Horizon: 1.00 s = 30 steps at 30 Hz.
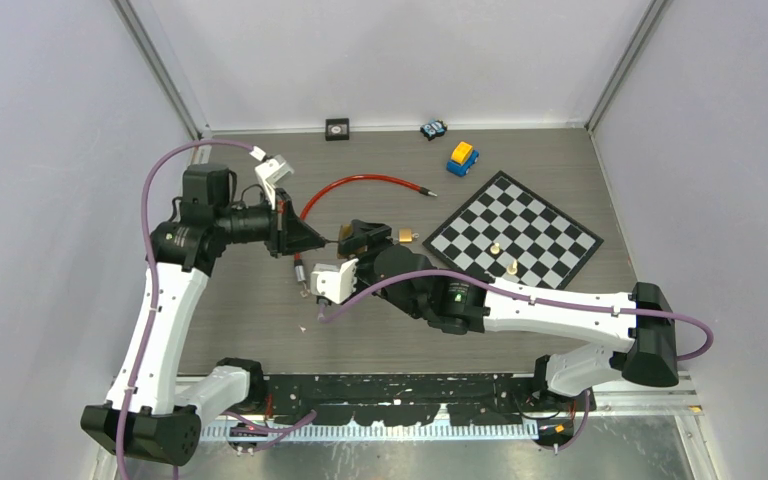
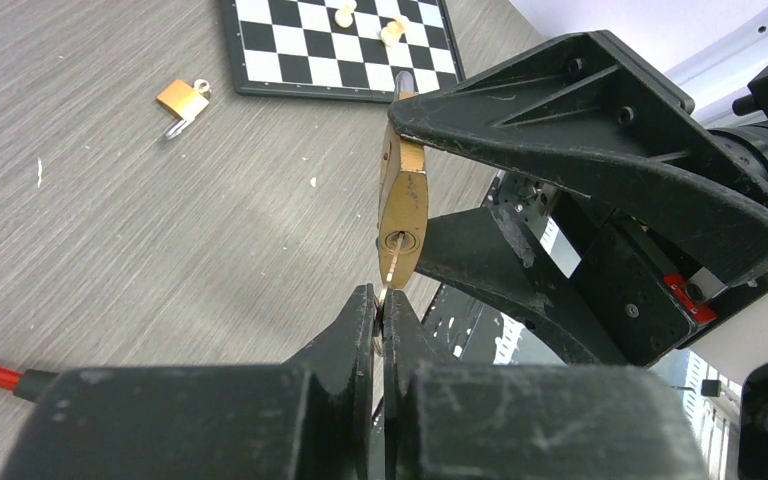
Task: Unlock with the key
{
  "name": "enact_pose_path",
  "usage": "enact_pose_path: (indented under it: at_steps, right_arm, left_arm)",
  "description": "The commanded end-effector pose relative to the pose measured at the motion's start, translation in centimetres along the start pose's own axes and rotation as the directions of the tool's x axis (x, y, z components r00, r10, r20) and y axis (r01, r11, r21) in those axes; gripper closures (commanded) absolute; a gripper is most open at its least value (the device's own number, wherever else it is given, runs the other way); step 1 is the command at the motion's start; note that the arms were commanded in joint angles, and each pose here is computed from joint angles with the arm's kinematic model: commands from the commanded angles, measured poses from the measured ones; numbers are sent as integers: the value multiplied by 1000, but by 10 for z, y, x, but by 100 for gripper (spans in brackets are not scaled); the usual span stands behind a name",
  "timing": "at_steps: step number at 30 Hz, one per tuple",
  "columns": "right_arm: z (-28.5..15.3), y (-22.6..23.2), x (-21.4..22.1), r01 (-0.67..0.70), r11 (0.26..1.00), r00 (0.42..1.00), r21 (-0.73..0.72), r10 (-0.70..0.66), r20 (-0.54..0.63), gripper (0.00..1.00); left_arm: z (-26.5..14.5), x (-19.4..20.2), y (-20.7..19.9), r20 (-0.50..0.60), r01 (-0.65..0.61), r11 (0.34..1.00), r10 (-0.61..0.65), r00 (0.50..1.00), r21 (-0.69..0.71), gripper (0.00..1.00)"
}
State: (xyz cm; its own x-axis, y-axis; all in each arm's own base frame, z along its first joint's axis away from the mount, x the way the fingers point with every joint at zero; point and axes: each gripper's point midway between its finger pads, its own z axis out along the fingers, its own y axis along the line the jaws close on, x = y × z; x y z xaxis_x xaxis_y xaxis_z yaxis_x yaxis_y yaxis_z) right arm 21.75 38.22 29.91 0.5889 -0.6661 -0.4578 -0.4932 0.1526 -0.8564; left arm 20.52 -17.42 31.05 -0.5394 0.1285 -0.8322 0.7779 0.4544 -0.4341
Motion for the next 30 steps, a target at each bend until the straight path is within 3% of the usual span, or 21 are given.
enact_pose_path:
  at_steps: [1, 30]
  right_arm:
    - [-23, -73, -46, -122, 975, 982, 186, 91, 167, 99]
    - [-17, -78, -44, -85, 971, 990, 225, 56, 133, 99]
  left_arm:
    - [4, -5, 2, 24, -21, 1000, 21, 999, 5, 100]
    - [1, 9, -3, -3, 7, 1000, -6, 1000, 16, 100]
